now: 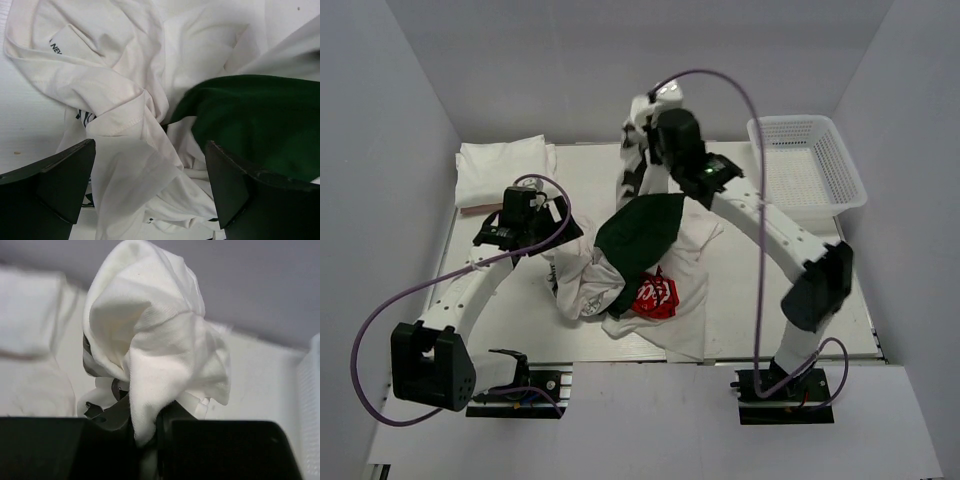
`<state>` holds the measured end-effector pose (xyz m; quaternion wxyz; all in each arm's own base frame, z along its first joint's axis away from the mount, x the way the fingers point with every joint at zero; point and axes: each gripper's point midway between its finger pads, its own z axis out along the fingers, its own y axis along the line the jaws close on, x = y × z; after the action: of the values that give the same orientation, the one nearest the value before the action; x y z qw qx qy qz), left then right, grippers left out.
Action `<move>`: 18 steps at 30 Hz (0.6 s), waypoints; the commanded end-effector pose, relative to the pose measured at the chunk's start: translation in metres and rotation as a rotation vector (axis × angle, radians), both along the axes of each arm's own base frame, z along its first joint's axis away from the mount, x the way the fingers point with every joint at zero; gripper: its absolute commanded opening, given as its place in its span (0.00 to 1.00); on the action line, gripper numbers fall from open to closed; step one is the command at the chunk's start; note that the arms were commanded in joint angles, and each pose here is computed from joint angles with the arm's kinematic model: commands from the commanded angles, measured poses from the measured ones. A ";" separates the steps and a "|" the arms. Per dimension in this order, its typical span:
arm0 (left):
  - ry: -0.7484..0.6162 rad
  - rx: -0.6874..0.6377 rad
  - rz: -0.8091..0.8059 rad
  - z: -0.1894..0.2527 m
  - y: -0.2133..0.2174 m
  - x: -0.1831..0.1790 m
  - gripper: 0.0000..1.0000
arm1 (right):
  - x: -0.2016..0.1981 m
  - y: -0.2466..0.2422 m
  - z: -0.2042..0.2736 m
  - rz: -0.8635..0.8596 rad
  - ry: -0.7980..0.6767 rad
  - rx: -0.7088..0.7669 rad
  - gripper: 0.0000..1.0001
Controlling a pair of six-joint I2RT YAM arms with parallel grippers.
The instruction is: Fold and stack the t-shirts
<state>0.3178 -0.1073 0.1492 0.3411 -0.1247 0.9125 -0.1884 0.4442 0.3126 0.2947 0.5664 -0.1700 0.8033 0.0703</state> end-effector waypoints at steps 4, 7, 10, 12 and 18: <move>0.041 -0.041 -0.020 -0.008 -0.010 -0.003 1.00 | 0.009 -0.095 0.202 -0.306 -0.506 0.214 0.00; 0.040 -0.041 -0.020 -0.010 -0.010 -0.001 1.00 | 0.016 -0.138 0.239 -0.440 -0.615 0.186 0.00; 0.050 -0.039 -0.020 -0.010 -0.010 0.000 1.00 | 0.021 -0.178 0.277 -0.556 -0.705 0.168 0.00; 0.058 -0.031 -0.013 -0.013 -0.009 0.000 1.00 | 0.017 -0.213 0.307 -0.638 -0.774 0.185 0.00; 0.072 -0.007 -0.006 -0.018 -0.005 0.002 1.00 | 0.041 -0.274 0.305 -0.823 -0.859 0.074 0.00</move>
<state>0.3170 -0.1123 0.1260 0.3011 -0.1336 0.9248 -0.1904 0.5038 0.0762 0.5586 0.7987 0.1019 0.5684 -0.1691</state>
